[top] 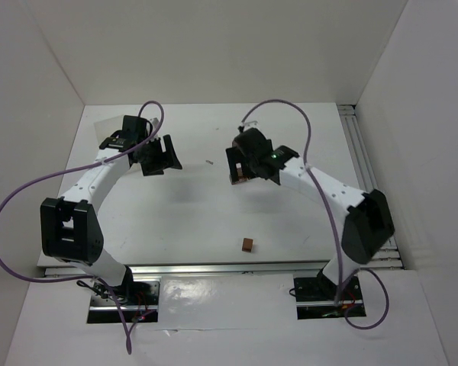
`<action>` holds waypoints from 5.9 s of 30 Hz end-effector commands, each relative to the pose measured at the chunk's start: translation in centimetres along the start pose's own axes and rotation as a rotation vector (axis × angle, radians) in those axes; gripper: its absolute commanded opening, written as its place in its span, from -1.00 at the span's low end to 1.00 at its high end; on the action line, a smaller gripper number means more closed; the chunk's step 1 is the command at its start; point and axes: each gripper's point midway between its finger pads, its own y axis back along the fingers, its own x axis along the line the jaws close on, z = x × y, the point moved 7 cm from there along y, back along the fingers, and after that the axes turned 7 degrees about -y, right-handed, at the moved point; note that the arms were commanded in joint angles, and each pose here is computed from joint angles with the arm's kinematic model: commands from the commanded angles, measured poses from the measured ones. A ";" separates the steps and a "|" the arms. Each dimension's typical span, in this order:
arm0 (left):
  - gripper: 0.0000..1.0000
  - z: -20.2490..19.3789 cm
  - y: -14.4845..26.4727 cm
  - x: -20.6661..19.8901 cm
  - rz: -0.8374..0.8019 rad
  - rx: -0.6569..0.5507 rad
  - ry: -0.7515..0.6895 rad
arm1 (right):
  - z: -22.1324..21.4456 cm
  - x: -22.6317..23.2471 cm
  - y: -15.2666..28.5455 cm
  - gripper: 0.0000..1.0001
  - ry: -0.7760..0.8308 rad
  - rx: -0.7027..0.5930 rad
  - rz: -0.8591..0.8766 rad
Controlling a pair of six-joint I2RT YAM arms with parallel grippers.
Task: Build the wood block tower
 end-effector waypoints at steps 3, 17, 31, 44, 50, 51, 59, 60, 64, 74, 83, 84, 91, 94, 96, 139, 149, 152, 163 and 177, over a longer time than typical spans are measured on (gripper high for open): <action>0.63 0.9 2.0 -1.1 -0.026 -0.064 -0.014 | -9.6 -1.2 3.9 0.93 -0.079 0.175 0.031; 0.63 0.1 2.1 -1.1 -0.022 -0.063 -0.021 | -19.1 2.9 6.4 0.85 -0.044 0.396 0.217; 0.63 -0.1 2.6 -1.2 -0.025 -0.073 -0.033 | -19.1 3.2 5.0 -0.38 -0.152 0.391 0.077; 0.63 0.2 1.9 -1.3 -0.040 -0.055 -0.039 | -7.4 -7.7 3.5 -0.55 -0.466 -0.262 -0.389; 0.63 0.5 2.0 -1.3 -0.039 -0.053 -0.049 | -4.2 -11.6 -0.6 -0.53 -0.582 -0.499 -0.540; 0.63 0.8 2.2 -1.4 -0.033 -0.066 -0.052 | -4.2 -11.9 -1.3 -0.53 -0.609 -0.514 -0.563; 0.63 1.0 1.8 -1.3 -0.031 -0.057 -0.049 | -5.9 -12.1 -5.9 -0.53 -0.674 -0.500 -0.686; 0.63 1.0 1.8 -1.3 -0.031 -0.057 -0.049 | -6.1 -12.0 -6.2 -0.53 -0.677 -0.481 -0.688; 0.63 0.9 1.5 -1.2 -0.029 -0.049 -0.047 | -7.5 -11.1 -7.6 -0.53 -0.683 -0.420 -0.701; 0.63 0.8 1.8 -1.2 -0.028 -0.049 -0.056 | -10.6 -10.0 -9.2 -0.39 -0.655 -0.343 -0.741; 0.63 0.7 1.8 -1.2 -0.026 -0.041 -0.053 | -10.5 -9.4 -8.6 0.63 -0.644 -0.332 -0.675; 0.63 0.7 1.8 -1.2 -0.026 -0.041 -0.053 | -10.2 -9.3 -8.4 0.68 -0.624 -0.322 -0.660; 0.63 0.7 1.8 -1.2 -0.026 -0.041 -0.053 | -9.9 -10.2 -7.8 0.72 -0.577 -0.198 -0.569; 0.63 0.9 2.0 -1.4 -0.037 -0.046 -0.056 | -9.8 -11.4 -8.0 0.72 -0.585 -0.148 -0.545; 0.63 0.8 1.9 -1.7 -0.042 -0.043 -0.063 | -9.9 -12.4 -7.9 0.69 -0.584 -0.127 -0.551; 0.63 0.9 2.0 -2.4 -0.050 -0.064 -0.076 | -8.0 -17.0 -5.2 0.90 -1.072 -0.031 -0.313; 0.63 0.9 1.7 -2.2 -0.038 -0.058 -0.073 | -6.2 -17.8 -7.0 0.90 -1.007 -0.079 -0.345; 0.63 0.9 1.7 -2.2 -0.038 -0.058 -0.073 | -5.3 -18.1 -7.9 0.90 -0.956 -0.082 -0.361; 0.63 0.6 0.9 -1.8 -0.028 -0.024 -0.062 | -3.0 -15.9 -11.4 0.90 -0.765 -0.016 -0.263; 0.63 0.9 1.3 -2.0 -0.033 -0.041 -0.068 | -3.8 -15.4 -10.3 0.68 -0.642 -0.015 -0.452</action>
